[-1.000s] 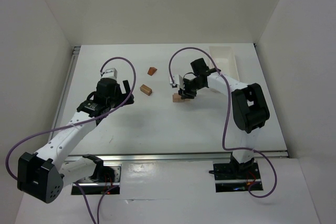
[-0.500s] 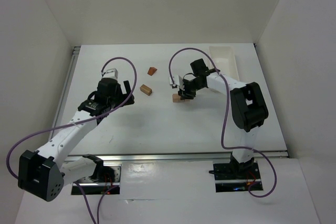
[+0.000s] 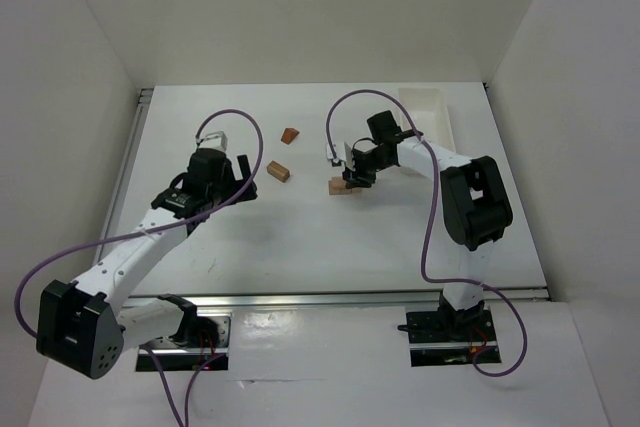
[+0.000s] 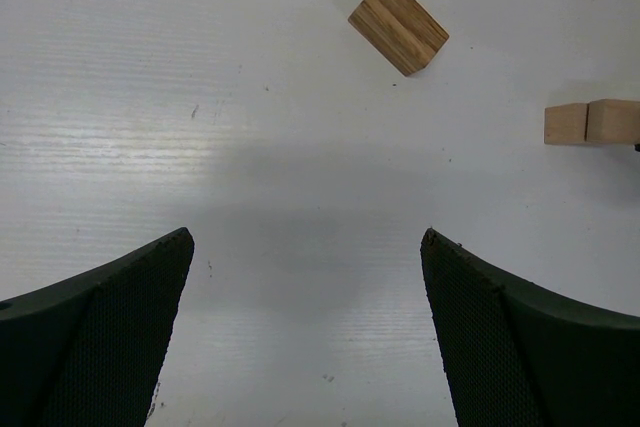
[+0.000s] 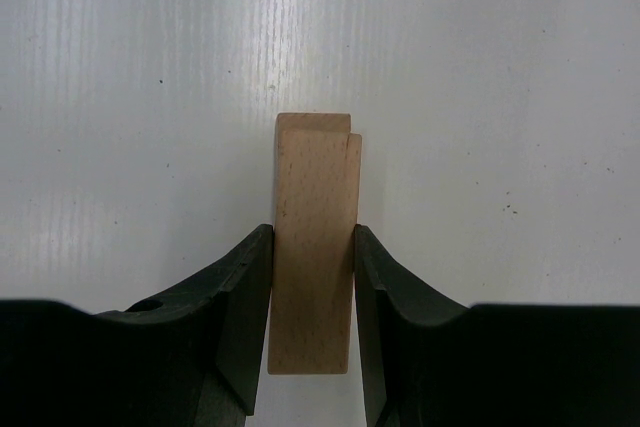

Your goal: Build the wood block tower

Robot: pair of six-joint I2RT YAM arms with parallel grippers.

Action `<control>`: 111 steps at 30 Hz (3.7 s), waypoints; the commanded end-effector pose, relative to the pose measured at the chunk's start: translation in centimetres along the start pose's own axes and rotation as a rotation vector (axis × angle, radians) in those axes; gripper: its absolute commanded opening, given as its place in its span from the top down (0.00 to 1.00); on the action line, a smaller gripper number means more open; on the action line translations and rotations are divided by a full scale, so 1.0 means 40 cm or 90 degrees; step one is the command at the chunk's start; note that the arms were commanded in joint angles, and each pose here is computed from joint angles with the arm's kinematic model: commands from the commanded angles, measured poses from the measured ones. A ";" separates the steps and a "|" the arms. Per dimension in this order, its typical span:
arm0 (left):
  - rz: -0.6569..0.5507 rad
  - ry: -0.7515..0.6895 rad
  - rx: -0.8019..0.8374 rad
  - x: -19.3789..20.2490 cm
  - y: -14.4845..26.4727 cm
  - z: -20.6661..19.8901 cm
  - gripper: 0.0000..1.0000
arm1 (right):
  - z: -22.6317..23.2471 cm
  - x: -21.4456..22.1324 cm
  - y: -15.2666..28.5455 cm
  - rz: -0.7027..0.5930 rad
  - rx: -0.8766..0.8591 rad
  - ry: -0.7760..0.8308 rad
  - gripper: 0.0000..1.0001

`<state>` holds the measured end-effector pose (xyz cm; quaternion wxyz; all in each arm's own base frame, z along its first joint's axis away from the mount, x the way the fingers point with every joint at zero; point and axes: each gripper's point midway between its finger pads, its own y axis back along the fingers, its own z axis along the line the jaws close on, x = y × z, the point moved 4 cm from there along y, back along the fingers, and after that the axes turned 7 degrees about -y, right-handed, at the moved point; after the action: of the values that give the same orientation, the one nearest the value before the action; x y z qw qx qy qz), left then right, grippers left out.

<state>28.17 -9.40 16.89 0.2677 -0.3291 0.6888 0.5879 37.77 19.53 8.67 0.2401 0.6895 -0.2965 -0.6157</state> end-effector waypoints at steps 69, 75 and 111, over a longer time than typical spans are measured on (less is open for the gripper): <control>0.002 -0.014 0.017 -0.034 -0.014 -0.019 0.00 | -0.037 -0.004 -0.003 -0.034 0.008 -0.009 0.55; -0.003 -0.013 0.019 -0.038 -0.009 -0.020 0.00 | -0.048 -0.008 0.005 -0.029 0.025 -0.012 0.50; 0.066 -0.117 0.201 0.078 -0.335 -0.439 1.00 | -0.027 -0.018 0.211 -0.156 0.485 -0.621 1.00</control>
<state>35.11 -27.53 7.49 0.3410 -0.1575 0.7547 0.5379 37.77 14.48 13.49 -0.1880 0.4319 -0.5005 -0.7263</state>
